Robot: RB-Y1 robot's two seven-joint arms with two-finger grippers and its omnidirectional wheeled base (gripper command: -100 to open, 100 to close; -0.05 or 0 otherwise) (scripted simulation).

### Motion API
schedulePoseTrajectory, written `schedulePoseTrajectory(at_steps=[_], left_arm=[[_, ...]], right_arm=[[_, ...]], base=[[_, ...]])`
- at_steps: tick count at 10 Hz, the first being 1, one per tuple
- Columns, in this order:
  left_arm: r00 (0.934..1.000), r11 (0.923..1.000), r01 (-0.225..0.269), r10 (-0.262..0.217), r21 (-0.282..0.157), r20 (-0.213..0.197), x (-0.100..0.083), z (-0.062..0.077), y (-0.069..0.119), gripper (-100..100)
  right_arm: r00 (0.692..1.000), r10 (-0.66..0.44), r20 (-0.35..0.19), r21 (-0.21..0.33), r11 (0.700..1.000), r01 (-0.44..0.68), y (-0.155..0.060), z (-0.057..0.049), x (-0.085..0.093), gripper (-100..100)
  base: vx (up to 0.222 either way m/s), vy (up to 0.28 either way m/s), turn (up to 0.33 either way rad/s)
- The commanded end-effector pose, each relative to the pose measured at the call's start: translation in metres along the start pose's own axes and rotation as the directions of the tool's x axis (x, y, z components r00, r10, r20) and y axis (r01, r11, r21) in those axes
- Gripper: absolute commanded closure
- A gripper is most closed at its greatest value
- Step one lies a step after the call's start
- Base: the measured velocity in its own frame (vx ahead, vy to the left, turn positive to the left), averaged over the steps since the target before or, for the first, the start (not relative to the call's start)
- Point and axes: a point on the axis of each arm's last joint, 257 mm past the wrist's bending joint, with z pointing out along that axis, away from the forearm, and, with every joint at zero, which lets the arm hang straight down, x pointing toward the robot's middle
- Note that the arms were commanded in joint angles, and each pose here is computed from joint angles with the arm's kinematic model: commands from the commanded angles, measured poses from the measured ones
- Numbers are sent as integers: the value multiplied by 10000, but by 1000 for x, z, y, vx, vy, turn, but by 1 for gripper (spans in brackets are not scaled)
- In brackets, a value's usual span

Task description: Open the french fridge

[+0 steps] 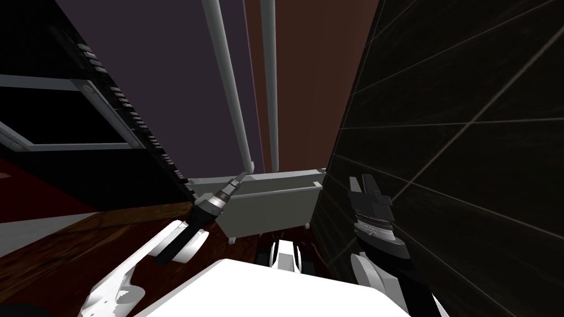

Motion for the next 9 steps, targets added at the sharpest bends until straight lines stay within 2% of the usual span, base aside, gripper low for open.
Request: schedulePoseTrajectory(at_steps=[1,5,7,8,9], left_arm=[[9978,9973,-623,613,-387,-249,-6,1,9,-100],[9865,9837,-1572,1523,-872,-604,-16,3,21,-100],[9789,9748,-1972,1900,-1045,-750,-20,4,25,-100],[9725,9673,-2258,2168,-1156,-852,-24,5,27,-100],[9762,9720,-2094,2015,-1068,-801,-22,4,25,-100]], right_arm=[[10000,0,0,0,10000,0,0,0,0,0],[10000,0,0,0,10000,0,0,0,0,0],[10000,0,0,0,10000,0,0,0,0,0],[10000,-1,0,0,10000,1,0,0,0,0],[10000,0,0,0,10000,0,0,0,0,0]], base=[[-21,-35,-72],[-21,-33,-73],[-15,-28,-52],[-16,-30,-84],[-9,-13,-17]])
